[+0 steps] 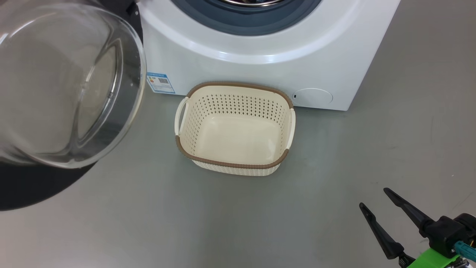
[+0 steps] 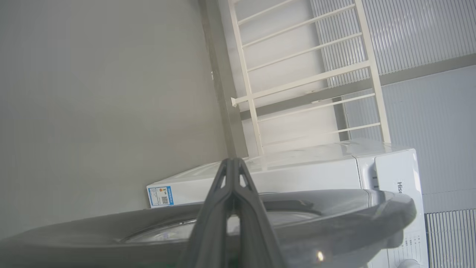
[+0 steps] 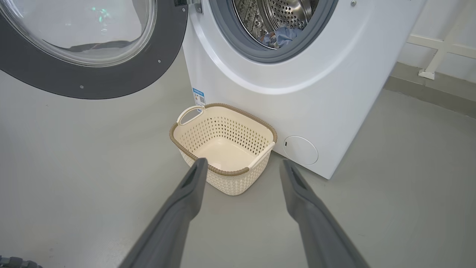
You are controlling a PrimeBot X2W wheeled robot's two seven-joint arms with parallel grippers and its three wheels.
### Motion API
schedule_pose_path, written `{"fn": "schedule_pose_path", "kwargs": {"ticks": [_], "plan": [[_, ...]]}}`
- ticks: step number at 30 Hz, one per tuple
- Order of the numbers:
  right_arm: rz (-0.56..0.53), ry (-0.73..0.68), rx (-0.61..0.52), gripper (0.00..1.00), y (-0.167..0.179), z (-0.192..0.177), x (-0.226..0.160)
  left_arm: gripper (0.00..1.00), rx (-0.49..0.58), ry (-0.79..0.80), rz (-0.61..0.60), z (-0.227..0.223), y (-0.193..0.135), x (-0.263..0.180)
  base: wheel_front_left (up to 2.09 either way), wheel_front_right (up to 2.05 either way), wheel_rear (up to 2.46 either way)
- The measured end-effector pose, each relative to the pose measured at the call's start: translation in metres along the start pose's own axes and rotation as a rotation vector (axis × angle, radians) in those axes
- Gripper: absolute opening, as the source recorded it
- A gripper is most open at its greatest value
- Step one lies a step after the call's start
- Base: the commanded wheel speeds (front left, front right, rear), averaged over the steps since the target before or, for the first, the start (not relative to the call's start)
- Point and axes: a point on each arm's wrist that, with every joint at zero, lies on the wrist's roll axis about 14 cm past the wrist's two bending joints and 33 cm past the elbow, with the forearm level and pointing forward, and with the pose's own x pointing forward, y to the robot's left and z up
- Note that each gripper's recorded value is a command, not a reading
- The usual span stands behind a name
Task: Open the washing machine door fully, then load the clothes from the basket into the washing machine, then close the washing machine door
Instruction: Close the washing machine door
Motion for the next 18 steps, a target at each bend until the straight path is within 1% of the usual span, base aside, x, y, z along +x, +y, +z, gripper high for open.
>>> {"fn": "schedule_pose_path", "kwargs": {"ticks": [6, 18], "plan": [[0.007, 0.001, 0.007, 1.0, 0.002, -0.002, 0.003, 0.0, 0.002, 0.063, -0.012, -0.017, -0.002, 0.001, 0.0, 0.0, 0.0], [0.01, -0.04, 0.046, 1.0, 0.011, 0.007, 0.018, 0.0, 0.032, 0.161, -0.042, -0.035, -0.007, -0.011, 0.0, 0.0, 0.0]]}}
